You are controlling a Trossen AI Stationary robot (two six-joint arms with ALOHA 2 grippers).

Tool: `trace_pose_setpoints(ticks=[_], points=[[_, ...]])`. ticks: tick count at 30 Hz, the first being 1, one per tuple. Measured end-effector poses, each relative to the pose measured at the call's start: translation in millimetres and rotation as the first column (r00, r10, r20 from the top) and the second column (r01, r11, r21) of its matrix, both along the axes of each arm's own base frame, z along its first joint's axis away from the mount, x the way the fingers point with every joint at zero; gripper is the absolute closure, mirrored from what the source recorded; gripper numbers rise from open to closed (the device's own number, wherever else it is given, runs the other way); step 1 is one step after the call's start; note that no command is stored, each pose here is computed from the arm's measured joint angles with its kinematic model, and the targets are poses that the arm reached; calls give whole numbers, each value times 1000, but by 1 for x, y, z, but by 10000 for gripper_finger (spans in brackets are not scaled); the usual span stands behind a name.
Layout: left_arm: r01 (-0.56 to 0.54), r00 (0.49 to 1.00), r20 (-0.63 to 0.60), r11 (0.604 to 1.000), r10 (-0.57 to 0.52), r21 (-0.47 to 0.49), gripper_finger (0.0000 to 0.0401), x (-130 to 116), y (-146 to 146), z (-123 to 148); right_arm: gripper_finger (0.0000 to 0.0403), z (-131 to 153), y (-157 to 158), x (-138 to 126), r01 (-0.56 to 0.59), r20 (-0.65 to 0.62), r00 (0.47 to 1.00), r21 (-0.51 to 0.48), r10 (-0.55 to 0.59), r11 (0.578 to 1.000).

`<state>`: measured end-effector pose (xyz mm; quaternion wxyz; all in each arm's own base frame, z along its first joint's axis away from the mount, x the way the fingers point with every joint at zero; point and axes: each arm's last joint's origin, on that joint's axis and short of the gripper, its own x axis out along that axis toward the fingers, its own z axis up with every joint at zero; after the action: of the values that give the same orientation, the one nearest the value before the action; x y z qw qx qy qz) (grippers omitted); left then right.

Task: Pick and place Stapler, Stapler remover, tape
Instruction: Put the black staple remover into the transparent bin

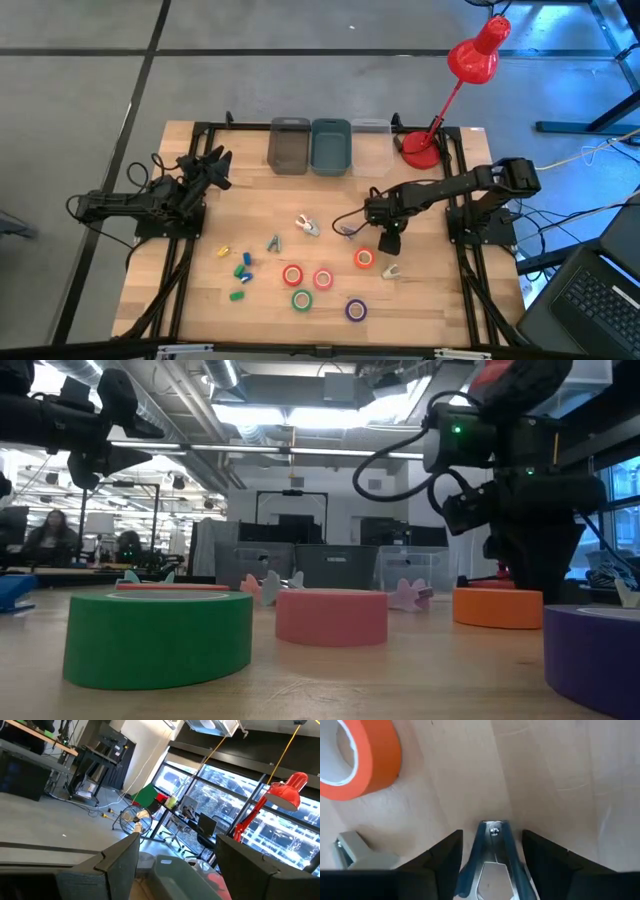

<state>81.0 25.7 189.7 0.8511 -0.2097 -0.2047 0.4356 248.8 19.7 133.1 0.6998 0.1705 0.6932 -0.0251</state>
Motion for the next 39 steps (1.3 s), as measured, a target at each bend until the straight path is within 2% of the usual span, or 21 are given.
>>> trace_pose_setpoints(ticks=[3,8,17,21,24,27,32,35,39], points=[[-4,1000,0,1000,4,-1,153,0,0,0,236,2,0,3,-2,4,1000,-8,2,1000],[-4,1000,0,1000,4,-1,154,0,0,0,331,4,1,5,-6,11,1000,15,6,1000],[0,1000,16,1000,0,-11,154,0,0,0,331,6,2,4,-4,1,1000,39,4,999],[0,1000,16,1000,0,-11,153,0,0,0,331,27,1,5,-2,-27,1000,31,3,1000],[0,1000,16,1000,0,-11,154,0,0,0,331,53,-4,6,6,-50,999,-51,-9,999],[0,1000,16,1000,0,-11,154,0,0,0,331,84,-20,10,61,-3,998,-136,-62,989],[1,1000,16,1000,-1,-11,153,0,0,0,331,130,-67,20,199,187,969,-197,-163,960],[1,1000,16,1000,-1,-11,154,0,0,0,331,153,-106,23,274,309,929,-211,-202,938],[1,1000,15,1000,0,-10,153,0,0,0,331,172,-156,22,379,486,835,-169,-258,910]])
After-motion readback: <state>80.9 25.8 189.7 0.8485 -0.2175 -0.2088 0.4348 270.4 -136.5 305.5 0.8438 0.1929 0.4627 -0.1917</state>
